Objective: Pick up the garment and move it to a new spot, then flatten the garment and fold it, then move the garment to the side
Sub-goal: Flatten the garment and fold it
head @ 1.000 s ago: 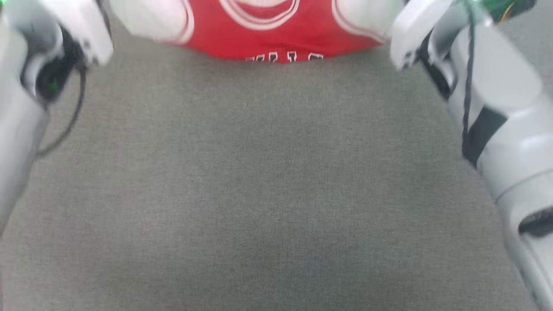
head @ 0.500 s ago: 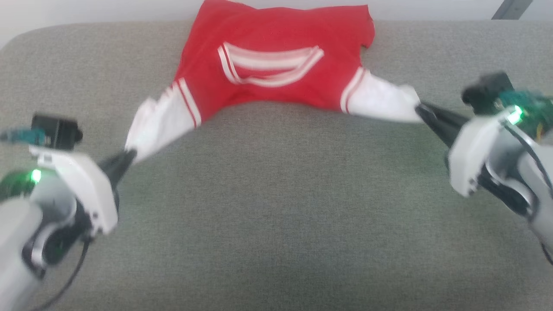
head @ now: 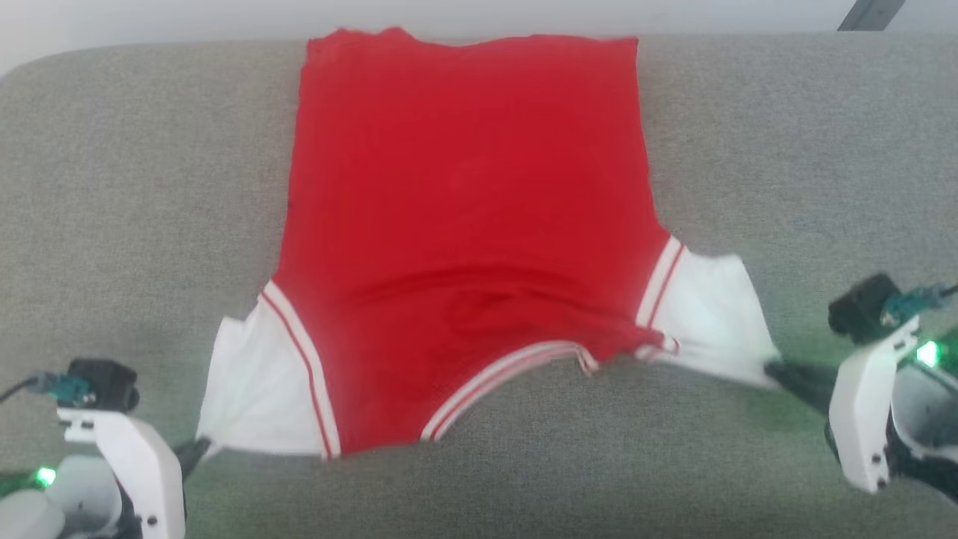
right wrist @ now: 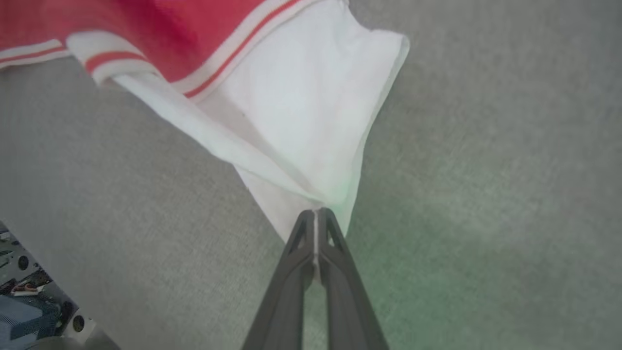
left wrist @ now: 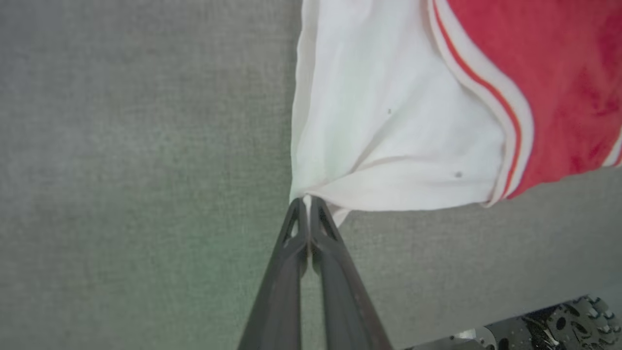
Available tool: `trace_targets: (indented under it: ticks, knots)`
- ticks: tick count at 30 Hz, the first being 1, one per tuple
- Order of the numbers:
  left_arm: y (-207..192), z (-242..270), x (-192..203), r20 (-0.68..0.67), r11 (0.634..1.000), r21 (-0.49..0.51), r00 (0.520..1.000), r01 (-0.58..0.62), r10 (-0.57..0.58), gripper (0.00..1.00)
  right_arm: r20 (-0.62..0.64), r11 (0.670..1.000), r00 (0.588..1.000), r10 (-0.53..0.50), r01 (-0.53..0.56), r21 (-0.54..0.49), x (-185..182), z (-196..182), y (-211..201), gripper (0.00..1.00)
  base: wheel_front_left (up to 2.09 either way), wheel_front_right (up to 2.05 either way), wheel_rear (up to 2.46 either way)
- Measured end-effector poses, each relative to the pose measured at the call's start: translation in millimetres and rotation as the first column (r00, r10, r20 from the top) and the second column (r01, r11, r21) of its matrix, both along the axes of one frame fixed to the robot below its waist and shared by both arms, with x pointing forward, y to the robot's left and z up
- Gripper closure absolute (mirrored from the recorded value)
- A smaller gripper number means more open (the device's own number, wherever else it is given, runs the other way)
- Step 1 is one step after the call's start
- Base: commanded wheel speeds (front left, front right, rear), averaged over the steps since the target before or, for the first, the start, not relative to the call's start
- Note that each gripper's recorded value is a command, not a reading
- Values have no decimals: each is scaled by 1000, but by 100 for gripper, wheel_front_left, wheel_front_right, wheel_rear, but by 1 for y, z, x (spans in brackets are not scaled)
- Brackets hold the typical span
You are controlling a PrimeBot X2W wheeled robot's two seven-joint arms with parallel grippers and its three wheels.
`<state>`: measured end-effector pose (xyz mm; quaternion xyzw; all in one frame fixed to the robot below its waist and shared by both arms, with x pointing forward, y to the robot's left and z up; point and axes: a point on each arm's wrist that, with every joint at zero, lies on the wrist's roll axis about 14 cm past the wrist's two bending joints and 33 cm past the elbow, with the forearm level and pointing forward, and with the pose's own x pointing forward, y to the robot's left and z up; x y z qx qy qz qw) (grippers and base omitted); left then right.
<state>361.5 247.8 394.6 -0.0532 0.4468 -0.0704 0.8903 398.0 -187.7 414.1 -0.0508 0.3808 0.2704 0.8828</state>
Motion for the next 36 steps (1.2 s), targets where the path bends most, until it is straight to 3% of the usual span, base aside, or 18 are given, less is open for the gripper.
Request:
trace_targets:
  ticks: [3, 9, 17, 18, 19, 20, 21, 27, 32, 36]
  knots:
    - [5, -13, -20, -97, 999, 2, 994, -45, 45, 100, -121, 1000, 993, -15, 14, -6, -26, -16, -6, 100, 0, 0, 0]
    - [14, -24, -49, -220, 995, 20, 970, -100, 102, 100, -342, 998, 938, -49, 38, -41, -74, -39, -25, 100, 0, 0, 0]
    - [12, -27, -53, -215, 994, 21, 971, -103, 105, 100, -374, 997, 924, -79, 67, -45, -82, -50, -25, 100, 0, 0, 0]
    - [11, -27, -51, -206, 994, 17, 973, -105, 107, 100, -365, 996, 927, -86, 74, -45, -80, -52, -25, 85, 0, 0, 0]
    - [9, -26, -48, -193, 994, 10, 975, -107, 106, 100, -363, 996, 927, -91, 80, -47, -79, -53, -24, 63, 0, 0, 0]
    - [6, -26, -46, -184, 995, 3, 978, -102, 101, 100, -359, 996, 929, -89, 75, -51, -78, -55, -23, 21, 0, 0, 0]
    - [4, -26, -45, -178, 996, 3, 980, -94, 93, 100, -351, 996, 932, -88, 72, -57, -75, -55, -23, 0, 0, 0, 0]
    - [-7, -23, -33, -129, 998, -11, 990, -56, 55, 100, -259, 998, 964, -66, 63, -21, -44, -36, -5, 0, 0, 0, 0]
    - [-20, -21, -21, -85, 999, -27, 996, -27, 24, 100, -71, 997, 995, -76, 76, 2, 13, 7, 2, 0, 0, 0, 0]
    - [-27, -22, -16, -78, 999, -40, 997, -18, 15, 100, 82, 995, 991, -102, 101, 15, 57, 36, 8, 0, 0, 0, 0]
